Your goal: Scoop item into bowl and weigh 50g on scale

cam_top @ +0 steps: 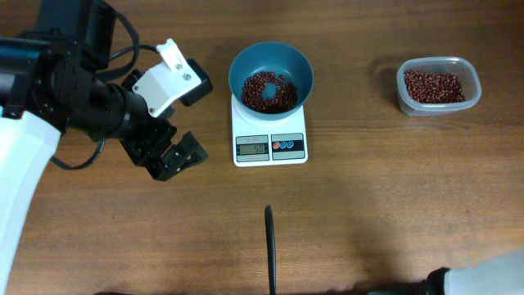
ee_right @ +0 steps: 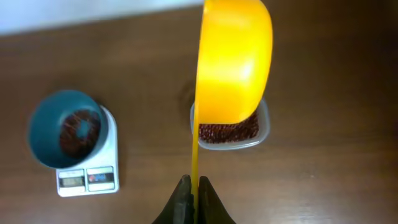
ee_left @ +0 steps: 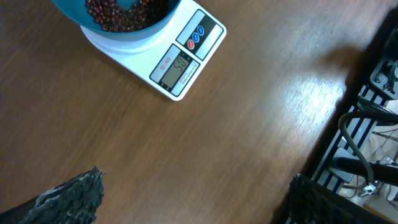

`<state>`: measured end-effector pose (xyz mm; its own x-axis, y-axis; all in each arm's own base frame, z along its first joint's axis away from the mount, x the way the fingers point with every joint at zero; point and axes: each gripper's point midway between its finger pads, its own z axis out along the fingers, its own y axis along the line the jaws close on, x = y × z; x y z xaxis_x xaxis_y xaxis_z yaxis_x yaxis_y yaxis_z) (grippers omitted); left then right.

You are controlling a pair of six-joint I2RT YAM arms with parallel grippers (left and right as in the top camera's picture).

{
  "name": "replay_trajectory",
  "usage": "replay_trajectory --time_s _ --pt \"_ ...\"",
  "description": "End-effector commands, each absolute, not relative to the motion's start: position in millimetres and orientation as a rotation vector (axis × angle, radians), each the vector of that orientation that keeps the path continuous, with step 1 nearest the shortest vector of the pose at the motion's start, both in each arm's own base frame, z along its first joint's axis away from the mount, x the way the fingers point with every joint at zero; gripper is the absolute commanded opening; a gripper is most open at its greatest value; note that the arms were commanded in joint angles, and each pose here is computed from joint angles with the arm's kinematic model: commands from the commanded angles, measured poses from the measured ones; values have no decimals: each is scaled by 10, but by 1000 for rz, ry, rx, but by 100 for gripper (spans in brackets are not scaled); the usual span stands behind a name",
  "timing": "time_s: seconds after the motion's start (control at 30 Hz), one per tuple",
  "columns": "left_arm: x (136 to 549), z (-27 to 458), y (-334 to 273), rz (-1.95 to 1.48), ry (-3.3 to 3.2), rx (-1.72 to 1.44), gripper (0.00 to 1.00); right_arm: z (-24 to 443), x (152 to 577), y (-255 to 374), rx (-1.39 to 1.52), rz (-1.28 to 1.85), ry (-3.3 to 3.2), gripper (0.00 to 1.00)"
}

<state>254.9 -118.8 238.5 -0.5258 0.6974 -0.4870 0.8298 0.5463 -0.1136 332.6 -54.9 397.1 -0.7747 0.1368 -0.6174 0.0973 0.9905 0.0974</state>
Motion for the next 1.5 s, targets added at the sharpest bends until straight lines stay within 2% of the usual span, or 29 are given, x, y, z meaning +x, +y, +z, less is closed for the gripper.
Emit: replay_trajectory --time_s 0.0,0.07,0.13,0.17,0.2,0.3,0.4,0.5,0.67,0.77,0.93,1.17,1.47 --pt "2538 2490 -1219 -470 2345 1268 99 4638 2573 -408 173 8 2231 4" --pt "2538 2490 -1220 -470 2345 1268 99 4715 2389 -394 177 -19 2196 4" --pt "2538 2490 -1220 -470 2345 1268 99 4533 2329 -506 238 -83 2256 4" --pt "2538 2490 -1220 -470 2345 1268 99 4304 2407 -539 253 -80 2333 4" --pt "2538 2490 -1220 -470 2345 1268 99 3996 2659 -516 240 -12 2400 4" --pt "2538 2490 -1220 -470 2345 1268 99 3368 3203 -242 150 292 2434 4" --pt "2538 2490 -1219 -470 2345 1268 99 2889 3430 -28 88 506 2424 4" --pt "2538 2490 -1220 -470 2345 1268 99 2681 3326 175 60 674 2445 4" --pt "2538 2490 -1220 -470 2345 1268 99 2637 2994 321 40 726 2430 4" --pt "2538 2490 -1219 -470 2345 1268 99 2560 2617 285 117 645 2423 4" --pt "2538 2490 -1220 -470 2345 1268 99 2099 2216 81 465 599 2386 4" --pt "2538 2490 -1220 -470 2345 1268 99 1372 2168 230 667 805 2341 4" --pt "2538 2490 -1219 -470 2345 1269 99 717 2172 317 691 898 2301 4"
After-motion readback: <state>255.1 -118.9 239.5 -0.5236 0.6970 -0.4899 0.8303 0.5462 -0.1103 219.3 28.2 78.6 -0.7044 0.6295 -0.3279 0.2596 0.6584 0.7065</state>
